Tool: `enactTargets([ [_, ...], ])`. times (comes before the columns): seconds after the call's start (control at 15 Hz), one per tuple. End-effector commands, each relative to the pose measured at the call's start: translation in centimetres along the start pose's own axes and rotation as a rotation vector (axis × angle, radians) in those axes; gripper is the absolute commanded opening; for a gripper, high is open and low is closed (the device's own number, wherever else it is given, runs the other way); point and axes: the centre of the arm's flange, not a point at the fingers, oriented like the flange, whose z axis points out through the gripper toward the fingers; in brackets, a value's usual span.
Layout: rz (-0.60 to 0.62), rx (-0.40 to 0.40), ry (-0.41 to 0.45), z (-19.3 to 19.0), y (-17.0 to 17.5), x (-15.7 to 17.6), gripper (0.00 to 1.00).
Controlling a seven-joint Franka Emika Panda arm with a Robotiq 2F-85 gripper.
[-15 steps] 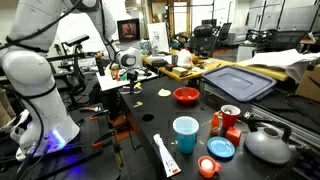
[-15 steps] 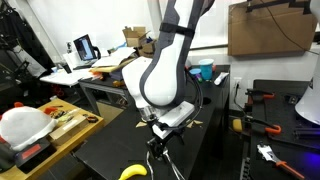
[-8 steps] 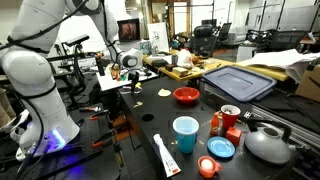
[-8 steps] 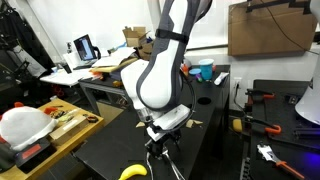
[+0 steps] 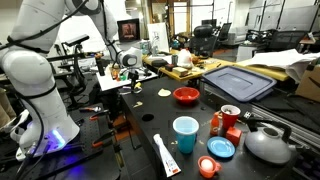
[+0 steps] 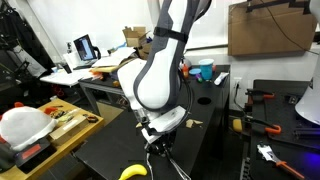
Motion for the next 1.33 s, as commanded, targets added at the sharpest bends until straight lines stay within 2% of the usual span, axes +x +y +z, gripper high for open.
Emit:
enactTargets([
  [0.0,0.030,-0.018,0.014,-1.0,0.4,-0.7,0.02],
  [0.27,0.046,-0.032,0.045,-3.5,2.7,-0.6,0.02],
  [0.6,0.109,-0.060,0.136,-8.3,7.5,0.9,0.02],
  [0.87,0.160,-0.101,0.199,-11.9,12.0,2.0,0.02],
  [1.27,0.193,-0.160,0.240,-17.1,20.2,4.7,0.02],
])
